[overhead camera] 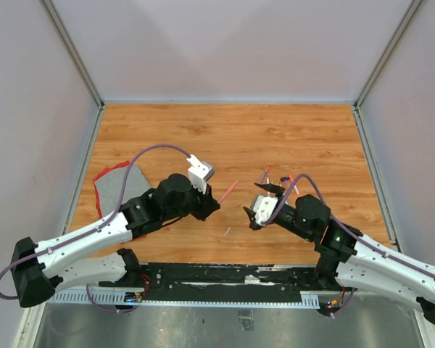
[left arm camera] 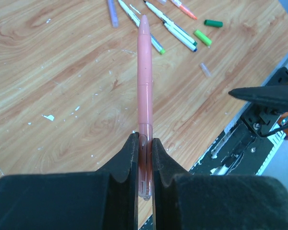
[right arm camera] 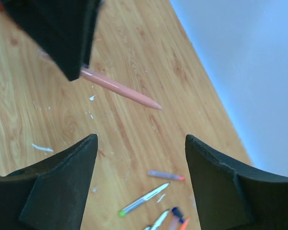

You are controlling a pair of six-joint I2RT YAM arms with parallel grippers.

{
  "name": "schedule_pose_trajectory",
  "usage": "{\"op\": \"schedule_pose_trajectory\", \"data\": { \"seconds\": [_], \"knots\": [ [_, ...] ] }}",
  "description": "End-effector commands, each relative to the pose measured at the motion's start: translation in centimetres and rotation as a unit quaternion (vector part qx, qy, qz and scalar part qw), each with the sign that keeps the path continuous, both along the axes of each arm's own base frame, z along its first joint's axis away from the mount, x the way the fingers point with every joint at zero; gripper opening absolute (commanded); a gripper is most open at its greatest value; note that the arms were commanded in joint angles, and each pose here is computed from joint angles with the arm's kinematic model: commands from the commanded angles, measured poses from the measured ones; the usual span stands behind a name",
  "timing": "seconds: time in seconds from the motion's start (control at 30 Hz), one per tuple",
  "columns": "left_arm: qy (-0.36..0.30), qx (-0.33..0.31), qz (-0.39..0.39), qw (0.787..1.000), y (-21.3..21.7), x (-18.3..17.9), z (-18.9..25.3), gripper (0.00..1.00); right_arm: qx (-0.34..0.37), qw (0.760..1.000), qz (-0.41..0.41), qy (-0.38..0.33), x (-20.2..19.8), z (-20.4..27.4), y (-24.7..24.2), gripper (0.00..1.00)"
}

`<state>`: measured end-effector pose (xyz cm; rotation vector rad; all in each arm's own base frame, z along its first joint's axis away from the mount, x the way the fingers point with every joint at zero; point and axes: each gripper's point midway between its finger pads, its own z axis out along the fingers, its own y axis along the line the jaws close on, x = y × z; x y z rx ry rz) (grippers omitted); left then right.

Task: Insert the pens into the pen caps
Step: Adjust the pen.

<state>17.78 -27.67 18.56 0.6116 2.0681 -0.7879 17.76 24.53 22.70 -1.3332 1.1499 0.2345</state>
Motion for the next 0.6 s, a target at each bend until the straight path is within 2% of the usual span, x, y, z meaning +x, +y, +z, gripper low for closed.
{"op": "schedule_pose_trajectory", "data": {
  "seconds": [0.0,0.1,0.2,0.33,0.5,0.57],
  "knots": [
    [-0.026,-0.042,0.026,0.998,-0.1,0.8,1.7,0.01,0.173,0.960,-0.143,0.165,1.2,1.1,-1.5,0.74],
    [-0.028,-0.048,0.031,0.998,-0.1,0.8,1.8,0.00,0.212,0.927,-0.183,0.248,0.9,-0.1,-1.6,0.76],
    [-0.031,-0.052,0.032,0.998,0.0,0.9,1.7,0.00,0.233,0.890,-0.232,0.315,0.9,-0.9,-1.9,0.83],
    [-0.034,-0.056,0.033,0.997,-0.1,0.9,1.5,0.01,0.280,0.838,-0.279,0.377,1.2,-1.0,-1.4,0.87],
    [-0.042,-0.067,0.029,0.996,-0.3,0.9,1.7,0.01,0.386,0.768,-0.252,0.444,1.0,0.4,0.6,0.85],
    [-0.047,-0.075,0.024,0.996,-0.3,0.8,1.8,0.00,0.439,0.725,-0.252,0.468,1.3,0.7,0.7,0.82]
  ]
}}
